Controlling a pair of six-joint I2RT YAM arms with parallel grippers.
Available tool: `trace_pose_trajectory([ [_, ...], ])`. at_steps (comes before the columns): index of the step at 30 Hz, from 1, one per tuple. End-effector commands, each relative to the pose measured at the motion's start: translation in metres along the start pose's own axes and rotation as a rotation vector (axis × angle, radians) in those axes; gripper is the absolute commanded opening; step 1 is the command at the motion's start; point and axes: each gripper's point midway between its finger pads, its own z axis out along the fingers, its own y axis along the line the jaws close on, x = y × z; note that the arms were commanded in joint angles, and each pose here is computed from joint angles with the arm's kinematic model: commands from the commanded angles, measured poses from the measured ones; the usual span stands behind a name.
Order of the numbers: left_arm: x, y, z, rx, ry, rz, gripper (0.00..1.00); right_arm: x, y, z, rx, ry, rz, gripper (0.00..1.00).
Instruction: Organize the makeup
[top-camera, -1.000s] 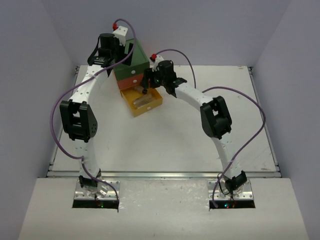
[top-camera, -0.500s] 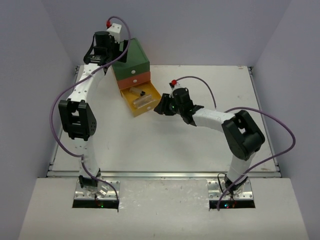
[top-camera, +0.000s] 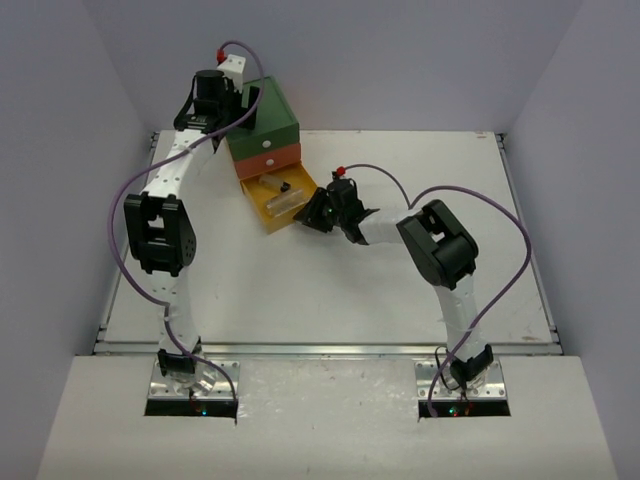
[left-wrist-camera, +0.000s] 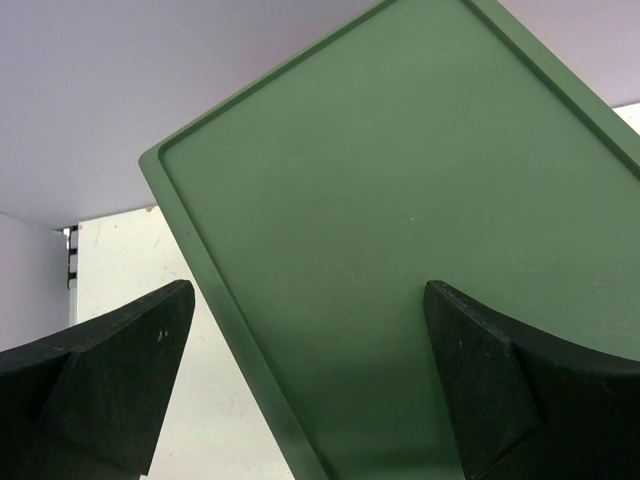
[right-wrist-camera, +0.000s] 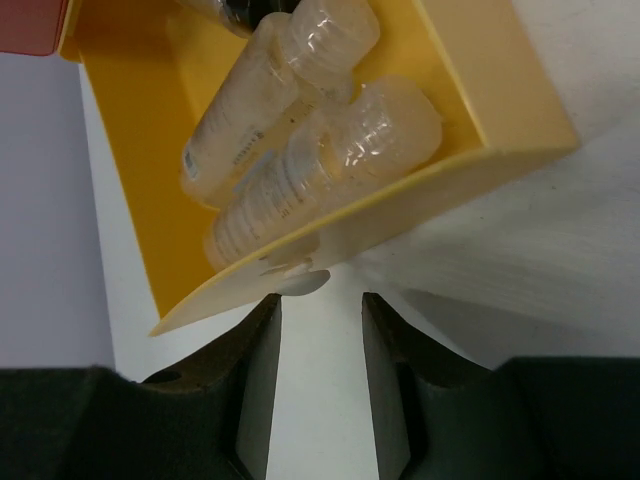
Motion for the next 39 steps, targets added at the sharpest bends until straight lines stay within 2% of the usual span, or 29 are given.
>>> trace_pose_trajectory([
  [1,0.006,0.017,0.004,-0.047,-0.017,-0.010,0.97,-0.035,0.035,0.017,-0.085,-0.098,0.059,0.38],
  [10,0.031,0.010,0.011,0.002,0.012,-0.019,0.95,-0.059,0.045,0.050,-0.094,-0.160,0.082,0.40],
  [17,0.038,0.003,0.013,0.033,0.024,-0.024,0.94,-0.073,0.039,0.102,-0.083,-0.198,0.197,0.46],
  [21,0.039,-0.002,0.013,0.060,0.023,-0.030,0.94,-0.098,0.051,0.115,-0.118,-0.281,0.208,0.48],
  [24,0.042,-0.004,0.013,0.071,0.032,-0.032,0.94,-0.115,0.059,0.116,-0.133,-0.326,0.211,0.49],
  [31,0.045,-0.008,0.016,0.087,0.040,-0.038,0.94,-0.121,0.049,0.119,-0.111,-0.361,0.246,0.51],
  [39,0.041,-0.012,0.014,0.115,0.036,-0.041,0.94,-0.129,0.066,0.095,-0.164,-0.391,0.166,0.55],
])
